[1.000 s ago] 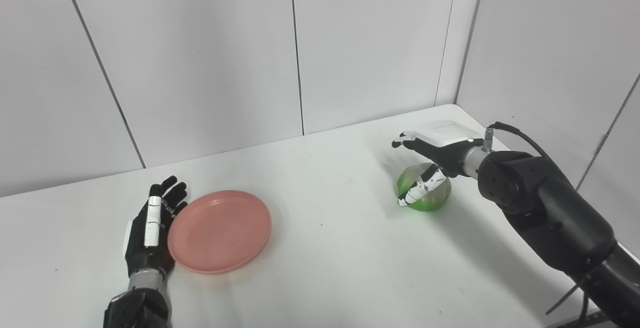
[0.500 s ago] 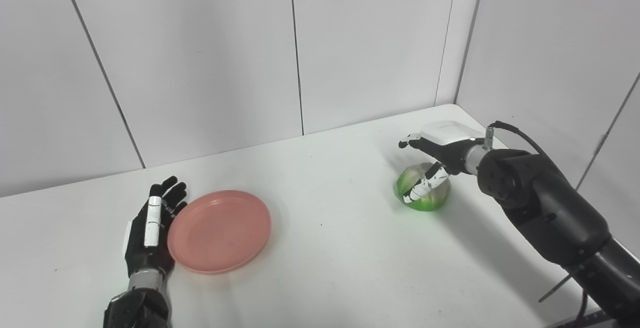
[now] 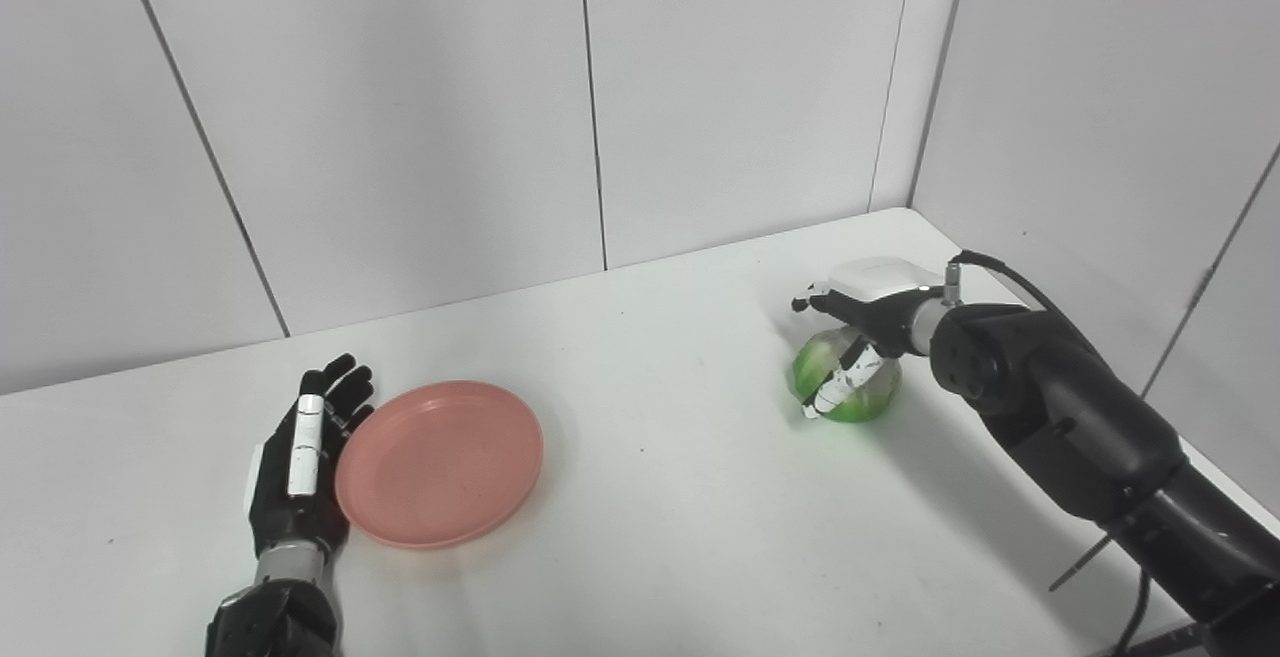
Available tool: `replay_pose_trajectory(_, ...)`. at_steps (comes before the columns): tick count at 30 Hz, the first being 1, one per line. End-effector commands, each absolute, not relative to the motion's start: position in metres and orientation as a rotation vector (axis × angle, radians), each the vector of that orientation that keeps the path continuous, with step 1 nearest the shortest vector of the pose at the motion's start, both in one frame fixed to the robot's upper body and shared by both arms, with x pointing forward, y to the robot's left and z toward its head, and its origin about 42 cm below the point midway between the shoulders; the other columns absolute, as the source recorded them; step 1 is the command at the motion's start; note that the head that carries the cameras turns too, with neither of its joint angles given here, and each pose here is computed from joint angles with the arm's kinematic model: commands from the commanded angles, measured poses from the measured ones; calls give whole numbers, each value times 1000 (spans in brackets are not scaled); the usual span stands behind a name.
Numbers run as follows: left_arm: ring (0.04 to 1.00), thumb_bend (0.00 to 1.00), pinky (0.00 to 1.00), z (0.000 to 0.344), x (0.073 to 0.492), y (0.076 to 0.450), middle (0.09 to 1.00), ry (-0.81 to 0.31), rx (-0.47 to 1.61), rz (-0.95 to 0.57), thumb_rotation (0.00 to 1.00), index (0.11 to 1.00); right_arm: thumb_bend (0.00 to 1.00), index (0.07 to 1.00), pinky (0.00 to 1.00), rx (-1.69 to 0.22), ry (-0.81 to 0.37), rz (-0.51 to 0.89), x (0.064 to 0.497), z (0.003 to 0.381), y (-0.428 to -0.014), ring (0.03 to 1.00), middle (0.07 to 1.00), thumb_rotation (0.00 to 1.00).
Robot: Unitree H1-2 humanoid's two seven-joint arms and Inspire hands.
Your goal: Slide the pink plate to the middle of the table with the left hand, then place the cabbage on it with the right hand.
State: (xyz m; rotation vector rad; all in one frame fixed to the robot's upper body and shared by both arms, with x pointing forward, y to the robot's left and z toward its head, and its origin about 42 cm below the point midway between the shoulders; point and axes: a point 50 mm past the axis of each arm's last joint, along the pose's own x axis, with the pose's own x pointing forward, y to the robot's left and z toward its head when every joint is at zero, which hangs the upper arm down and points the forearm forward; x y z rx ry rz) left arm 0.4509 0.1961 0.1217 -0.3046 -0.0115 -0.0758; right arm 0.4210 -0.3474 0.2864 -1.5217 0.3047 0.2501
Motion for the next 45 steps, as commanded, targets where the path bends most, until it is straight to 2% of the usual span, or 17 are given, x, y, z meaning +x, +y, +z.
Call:
replay_pose_trajectory(1,853,830,876,121,452,196,772,12,-298,-72,728,718,1000,885,810,-1556,239,187,428,313,-350,950,938,505)
replay_pose_trajectory(6,853,834,876,122,451,195,771,15,-303,-73,723,718,1000,878,793,-1559,244,198,427,305,-351,922,939,478)
replay_pose_trajectory(15,849,829,875,121,450,195,774,20,-310,-73,716,714,1000,883,788,-1570,261,206,427,298,-352,942,944,429)
replay_pose_trajectory(37,858,821,886,120,449,196,776,23,-303,-75,727,726,1000,886,777,-1579,319,209,430,292,-359,942,962,395)
replay_pose_trajectory(45,858,822,891,118,450,197,781,28,-303,-77,729,725,1000,885,690,-1581,327,210,430,287,-362,897,947,378)
